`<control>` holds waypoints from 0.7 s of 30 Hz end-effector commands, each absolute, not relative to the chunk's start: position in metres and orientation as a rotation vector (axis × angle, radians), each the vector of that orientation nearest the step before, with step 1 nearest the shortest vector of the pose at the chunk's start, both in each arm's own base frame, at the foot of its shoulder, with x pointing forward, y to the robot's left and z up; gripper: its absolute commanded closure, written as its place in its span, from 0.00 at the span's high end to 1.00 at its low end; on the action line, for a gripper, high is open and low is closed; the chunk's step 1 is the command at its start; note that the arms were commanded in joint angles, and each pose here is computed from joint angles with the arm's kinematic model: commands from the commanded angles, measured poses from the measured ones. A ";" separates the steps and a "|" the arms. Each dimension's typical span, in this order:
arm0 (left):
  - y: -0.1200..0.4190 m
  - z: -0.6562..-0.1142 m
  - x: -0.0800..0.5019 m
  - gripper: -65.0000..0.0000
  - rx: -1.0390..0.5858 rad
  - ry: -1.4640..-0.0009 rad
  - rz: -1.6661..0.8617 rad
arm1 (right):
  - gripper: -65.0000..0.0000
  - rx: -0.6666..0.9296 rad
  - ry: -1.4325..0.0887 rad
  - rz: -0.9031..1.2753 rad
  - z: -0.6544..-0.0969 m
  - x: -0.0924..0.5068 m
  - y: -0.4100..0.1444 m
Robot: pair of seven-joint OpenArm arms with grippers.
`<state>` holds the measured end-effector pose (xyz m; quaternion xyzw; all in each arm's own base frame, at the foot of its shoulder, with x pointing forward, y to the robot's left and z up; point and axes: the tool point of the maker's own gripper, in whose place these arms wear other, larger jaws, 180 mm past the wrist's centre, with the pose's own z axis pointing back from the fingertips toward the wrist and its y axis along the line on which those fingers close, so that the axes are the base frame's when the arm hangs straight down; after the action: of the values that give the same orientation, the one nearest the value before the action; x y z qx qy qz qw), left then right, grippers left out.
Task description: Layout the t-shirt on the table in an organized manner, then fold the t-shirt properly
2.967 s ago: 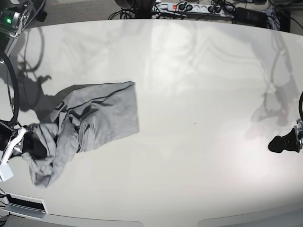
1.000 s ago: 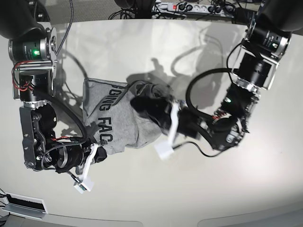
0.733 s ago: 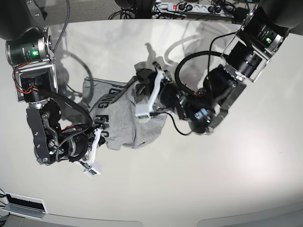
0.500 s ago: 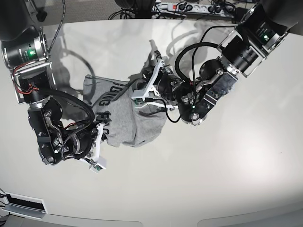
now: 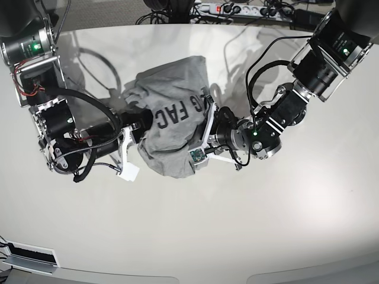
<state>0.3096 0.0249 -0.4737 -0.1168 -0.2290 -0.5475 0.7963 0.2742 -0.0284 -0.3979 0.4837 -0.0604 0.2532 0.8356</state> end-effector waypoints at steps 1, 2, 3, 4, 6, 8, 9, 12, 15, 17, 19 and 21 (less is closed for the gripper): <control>0.034 -0.469 0.321 0.00 -0.198 -0.488 -1.188 | 0.00 1.076 -0.206 0.539 -0.375 0.293 -0.022; 0.036 -0.467 0.325 0.00 -0.185 -0.484 -1.189 | 0.00 1.099 -0.215 0.531 -0.371 0.294 -0.020; 0.037 -0.464 0.329 0.00 -0.176 -0.477 -1.185 | 0.00 1.104 -0.228 0.529 -0.367 0.298 -0.021; 0.040 -0.461 0.333 0.00 -0.170 -0.466 -1.173 | 0.00 1.104 -0.242 0.525 -0.364 0.302 -0.022; 0.044 -0.452 0.343 0.00 -0.170 -0.443 -1.132 | 0.00 1.108 -0.280 0.505 -0.357 0.312 -0.027; 0.048 -0.439 0.352 0.00 -0.196 -0.431 -1.075 | 0.00 1.115 -0.334 0.473 -0.347 0.325 -0.035; 0.047 -0.432 0.355 0.00 -0.227 -0.432 -1.048 | 0.00 1.119 -0.362 0.454 -0.343 0.331 -0.039; 0.037 -0.403 0.357 0.00 -0.392 -0.458 -1.003 | 0.00 1.134 -0.460 0.378 -0.327 0.350 -0.058; 0.027 -0.367 0.360 0.00 -0.565 -0.514 -0.943 | 0.00 1.142 -0.562 0.301 -0.312 0.367 -0.081; 0.023 -0.343 0.360 0.00 -0.689 -0.548 -0.867 | 0.00 1.138 -0.610 0.258 -0.305 0.373 -0.097; 0.022 -0.325 0.356 0.00 -0.798 -0.566 -0.811 | 0.00 1.130 -0.651 0.227 -0.300 0.376 -0.111; 0.022 -0.315 0.348 0.00 -0.879 -0.567 -0.776 | 0.00 1.117 -0.687 0.216 -0.296 0.374 -0.120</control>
<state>0.3401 0.0257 -0.3305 -0.4041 -0.2419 -0.3542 0.8079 0.3627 -0.1160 -0.3171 0.5156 -0.2897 0.0913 0.8012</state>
